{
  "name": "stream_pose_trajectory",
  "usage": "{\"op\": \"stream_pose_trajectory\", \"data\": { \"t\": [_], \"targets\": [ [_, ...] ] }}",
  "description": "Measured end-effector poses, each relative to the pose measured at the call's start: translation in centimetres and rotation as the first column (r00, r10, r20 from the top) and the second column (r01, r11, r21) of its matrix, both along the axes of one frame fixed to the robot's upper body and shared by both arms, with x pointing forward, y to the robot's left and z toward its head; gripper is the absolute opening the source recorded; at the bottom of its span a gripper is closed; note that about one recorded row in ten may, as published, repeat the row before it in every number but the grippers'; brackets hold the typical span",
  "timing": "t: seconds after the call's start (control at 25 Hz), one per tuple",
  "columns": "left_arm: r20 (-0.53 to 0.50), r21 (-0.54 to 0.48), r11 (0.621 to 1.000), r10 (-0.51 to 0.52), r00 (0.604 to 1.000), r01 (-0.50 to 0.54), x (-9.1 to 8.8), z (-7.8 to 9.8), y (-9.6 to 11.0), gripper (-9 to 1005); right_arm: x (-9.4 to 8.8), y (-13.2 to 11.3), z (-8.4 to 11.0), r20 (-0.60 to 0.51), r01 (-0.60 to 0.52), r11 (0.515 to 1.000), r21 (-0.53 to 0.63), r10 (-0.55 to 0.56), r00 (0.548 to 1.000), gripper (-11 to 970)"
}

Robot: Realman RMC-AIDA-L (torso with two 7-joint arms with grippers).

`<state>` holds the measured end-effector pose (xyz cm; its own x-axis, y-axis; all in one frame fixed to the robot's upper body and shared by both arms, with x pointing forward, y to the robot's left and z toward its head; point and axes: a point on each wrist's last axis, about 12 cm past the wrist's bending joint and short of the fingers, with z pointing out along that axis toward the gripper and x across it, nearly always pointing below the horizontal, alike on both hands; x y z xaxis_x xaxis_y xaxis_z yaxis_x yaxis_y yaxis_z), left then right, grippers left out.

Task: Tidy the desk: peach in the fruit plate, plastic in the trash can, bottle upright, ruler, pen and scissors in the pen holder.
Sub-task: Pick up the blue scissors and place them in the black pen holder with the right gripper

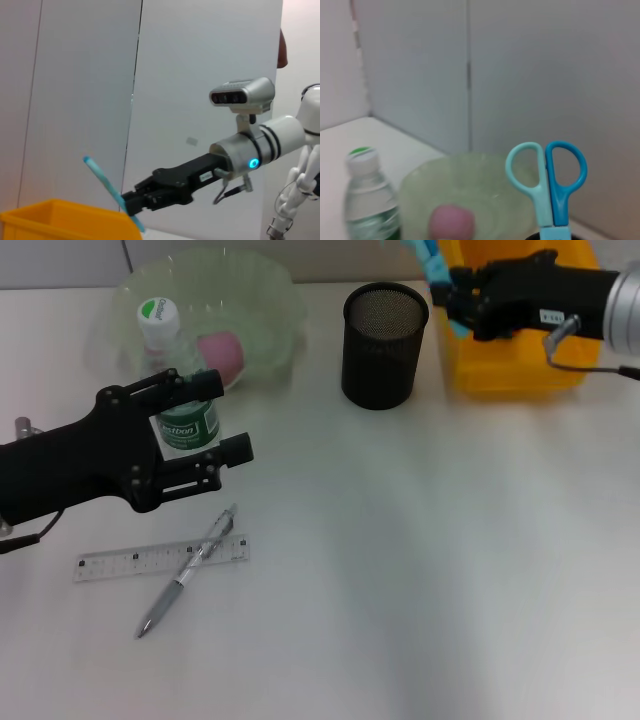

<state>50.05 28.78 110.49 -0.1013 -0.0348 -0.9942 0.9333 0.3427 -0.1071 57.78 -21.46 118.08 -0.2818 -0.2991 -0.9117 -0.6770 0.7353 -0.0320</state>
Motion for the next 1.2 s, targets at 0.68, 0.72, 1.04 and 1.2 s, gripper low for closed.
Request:
{"op": "stream_pose_trajectory", "data": {
  "t": [0.68,0.72,1.04,1.2],
  "targets": [
    [-0.022,-0.026,1.000,0.000,1.000,-0.001,0.6,-0.2,-0.6,790,2.8,4.0,-4.7,0.132,0.134,0.988,-0.071,-0.124,0.983,224],
    [-0.020,-0.028,1.000,-0.001,1.000,0.001,0.7,-0.2,-0.7,790,2.9,4.3,-5.1,0.143,0.142,0.987,-0.079,-0.130,0.981,225],
    [-0.018,-0.021,1.000,0.012,1.000,-0.012,1.3,-0.1,-0.9,790,3.1,6.2,-7.1,0.237,0.203,0.973,-0.109,-0.172,0.956,227],
    [-0.019,-0.016,1.000,0.019,1.000,-0.019,1.4,-0.1,-1.0,790,3.1,6.7,-7.5,0.251,0.248,0.967,-0.054,-0.228,0.941,229]
  ]
}}
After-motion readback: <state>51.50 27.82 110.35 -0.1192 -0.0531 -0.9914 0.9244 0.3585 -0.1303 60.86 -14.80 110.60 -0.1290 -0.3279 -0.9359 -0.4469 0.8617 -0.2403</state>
